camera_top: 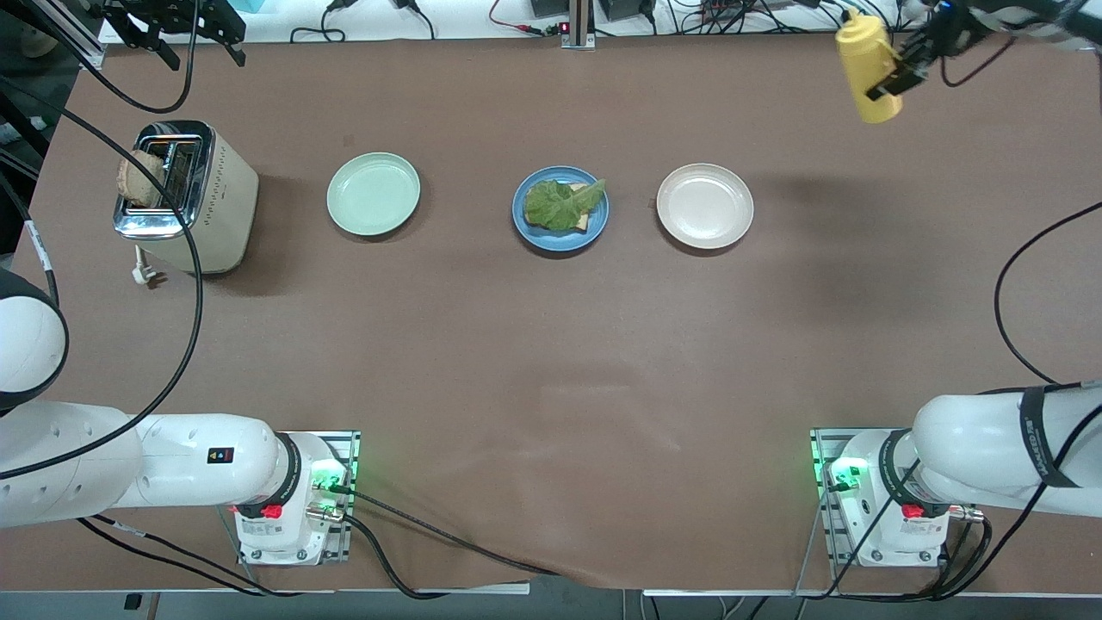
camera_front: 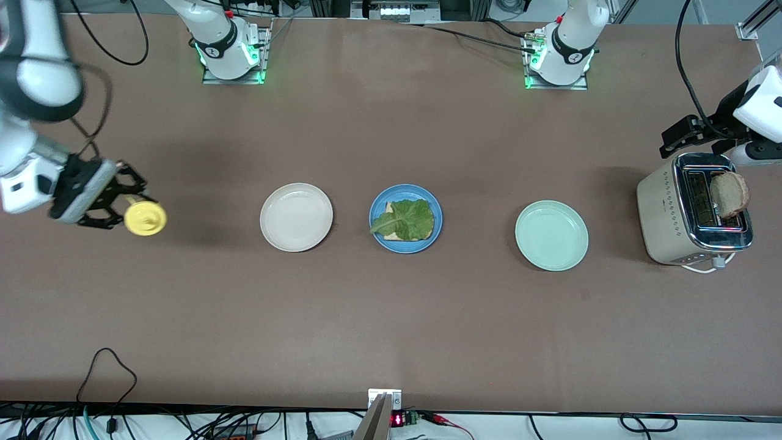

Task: Make sandwich in blue plate with both arms
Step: 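Carry the bottle over the blue plate and tilt it with the right gripper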

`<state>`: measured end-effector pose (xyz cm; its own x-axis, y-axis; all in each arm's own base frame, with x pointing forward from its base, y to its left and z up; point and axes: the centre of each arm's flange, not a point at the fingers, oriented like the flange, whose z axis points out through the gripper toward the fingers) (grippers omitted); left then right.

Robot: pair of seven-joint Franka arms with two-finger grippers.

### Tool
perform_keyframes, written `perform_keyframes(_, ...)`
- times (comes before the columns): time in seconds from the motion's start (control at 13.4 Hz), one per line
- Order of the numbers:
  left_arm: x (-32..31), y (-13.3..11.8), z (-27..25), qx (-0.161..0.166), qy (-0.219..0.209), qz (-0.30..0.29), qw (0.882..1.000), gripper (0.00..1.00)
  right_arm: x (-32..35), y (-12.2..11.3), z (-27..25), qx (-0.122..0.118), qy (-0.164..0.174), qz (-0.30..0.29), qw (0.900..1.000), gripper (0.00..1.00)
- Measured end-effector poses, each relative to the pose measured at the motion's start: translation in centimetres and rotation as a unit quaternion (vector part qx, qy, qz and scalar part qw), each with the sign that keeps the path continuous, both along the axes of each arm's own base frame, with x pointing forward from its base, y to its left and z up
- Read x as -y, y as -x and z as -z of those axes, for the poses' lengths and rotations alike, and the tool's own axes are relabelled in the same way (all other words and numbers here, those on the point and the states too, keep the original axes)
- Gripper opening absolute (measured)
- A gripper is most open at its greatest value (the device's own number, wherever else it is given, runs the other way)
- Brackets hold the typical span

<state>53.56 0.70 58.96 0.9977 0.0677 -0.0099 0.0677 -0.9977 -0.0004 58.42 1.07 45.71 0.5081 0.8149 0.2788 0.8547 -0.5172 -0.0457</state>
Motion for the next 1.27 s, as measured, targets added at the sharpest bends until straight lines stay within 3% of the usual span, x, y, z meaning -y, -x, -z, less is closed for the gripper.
perform_keyframes(0.3,0.1,0.1,0.0,-0.002,0.0,0.001,1.0,1.0,-12.1,2.7,-2.1,-0.011,0.074,0.023,0.997,0.55)
perform_keyframes(0.67,0.2,0.7,-1.0,0.003,0.0,0.002,1.0,1.0,-24.9,8.0,-0.2,-0.005,0.173,0.03,0.984,0.55)
perform_keyframes(1.05,0.7,0.8,-1.1,0.004,0.0,0.007,1.0,1.0,-32.2,11.7,5.2,-0.003,0.243,-0.001,0.97,0.55)
perform_keyframes(1.27,0.8,0.8,-1.1,0.004,-0.001,0.007,1.0,1.0,-36.0,12.9,8.7,-0.01,0.256,-0.01,0.966,0.55)
